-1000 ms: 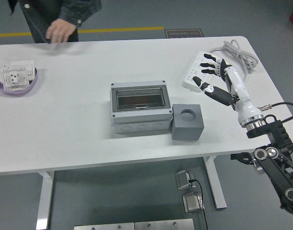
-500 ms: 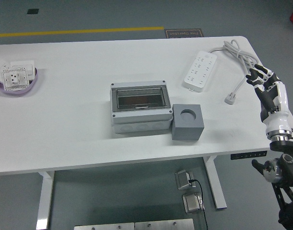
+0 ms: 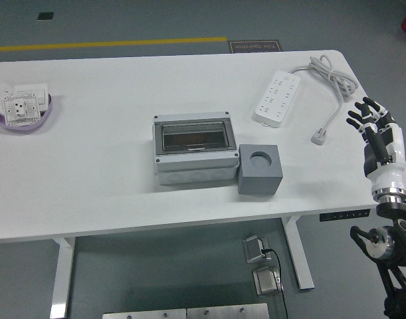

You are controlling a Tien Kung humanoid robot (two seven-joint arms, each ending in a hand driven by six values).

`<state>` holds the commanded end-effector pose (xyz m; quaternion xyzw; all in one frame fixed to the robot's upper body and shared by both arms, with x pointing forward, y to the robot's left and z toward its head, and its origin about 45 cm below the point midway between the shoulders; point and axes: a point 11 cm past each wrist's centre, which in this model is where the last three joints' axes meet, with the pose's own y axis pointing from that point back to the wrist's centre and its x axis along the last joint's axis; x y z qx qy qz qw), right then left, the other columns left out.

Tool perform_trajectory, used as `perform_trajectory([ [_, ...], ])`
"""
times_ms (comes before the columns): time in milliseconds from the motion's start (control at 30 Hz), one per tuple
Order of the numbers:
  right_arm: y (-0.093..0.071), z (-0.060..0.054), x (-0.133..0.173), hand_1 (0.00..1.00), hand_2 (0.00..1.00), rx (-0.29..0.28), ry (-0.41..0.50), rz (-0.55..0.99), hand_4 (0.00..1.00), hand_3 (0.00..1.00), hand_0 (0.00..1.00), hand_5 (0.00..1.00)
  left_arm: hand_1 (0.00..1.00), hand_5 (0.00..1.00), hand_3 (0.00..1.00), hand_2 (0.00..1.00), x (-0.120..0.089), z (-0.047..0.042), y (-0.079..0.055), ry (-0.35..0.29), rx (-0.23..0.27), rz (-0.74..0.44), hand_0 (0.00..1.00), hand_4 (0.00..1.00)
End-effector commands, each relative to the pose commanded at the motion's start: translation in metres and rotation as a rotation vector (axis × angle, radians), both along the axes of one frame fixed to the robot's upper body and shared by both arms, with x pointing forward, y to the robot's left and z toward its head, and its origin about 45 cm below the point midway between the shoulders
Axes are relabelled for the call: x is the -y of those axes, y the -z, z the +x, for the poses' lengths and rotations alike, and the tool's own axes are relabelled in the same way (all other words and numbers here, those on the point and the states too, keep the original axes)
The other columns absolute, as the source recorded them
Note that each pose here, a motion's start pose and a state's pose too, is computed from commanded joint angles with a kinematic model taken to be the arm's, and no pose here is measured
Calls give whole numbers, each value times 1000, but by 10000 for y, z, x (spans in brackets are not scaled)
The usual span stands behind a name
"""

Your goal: Pick up the cylinder from the cube,place it in the box,flap close box

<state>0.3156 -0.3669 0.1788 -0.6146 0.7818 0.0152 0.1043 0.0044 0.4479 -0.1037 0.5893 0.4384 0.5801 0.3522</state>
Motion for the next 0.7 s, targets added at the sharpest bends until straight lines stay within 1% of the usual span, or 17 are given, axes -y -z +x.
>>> perform_trajectory([
  [67, 42, -21, -22, 640, 689, -12, -8, 2, 809, 688, 687, 407, 685, 367, 809, 687, 11, 0, 5, 6, 4, -4, 694, 735],
  [133, 44, -28, -15, 640, 689, -22, -18, -19, 809, 688, 687, 407, 685, 367, 809, 687, 13, -3, 8, 11, 6, -5, 694, 735],
  [233, 3, -29, 30, 640, 689, -31, -25, -67, 809, 688, 687, 407, 685, 367, 809, 687, 16, -14, 10, 11, 8, -6, 694, 735],
  [433, -114, -24, 172, 640, 689, -9, 14, -100, 813, 691, 687, 412, 685, 366, 809, 687, 91, -15, 38, 11, 10, -20, 694, 735],
  [467, -128, -22, 186, 647, 698, -7, 17, -105, 810, 697, 687, 386, 685, 367, 809, 687, 101, -15, 42, 11, 10, -22, 694, 736],
  [700, -227, 7, 237, 643, 697, -12, 20, -174, 811, 703, 689, 377, 685, 366, 809, 687, 160, -27, 64, 10, 8, -31, 694, 735],
])
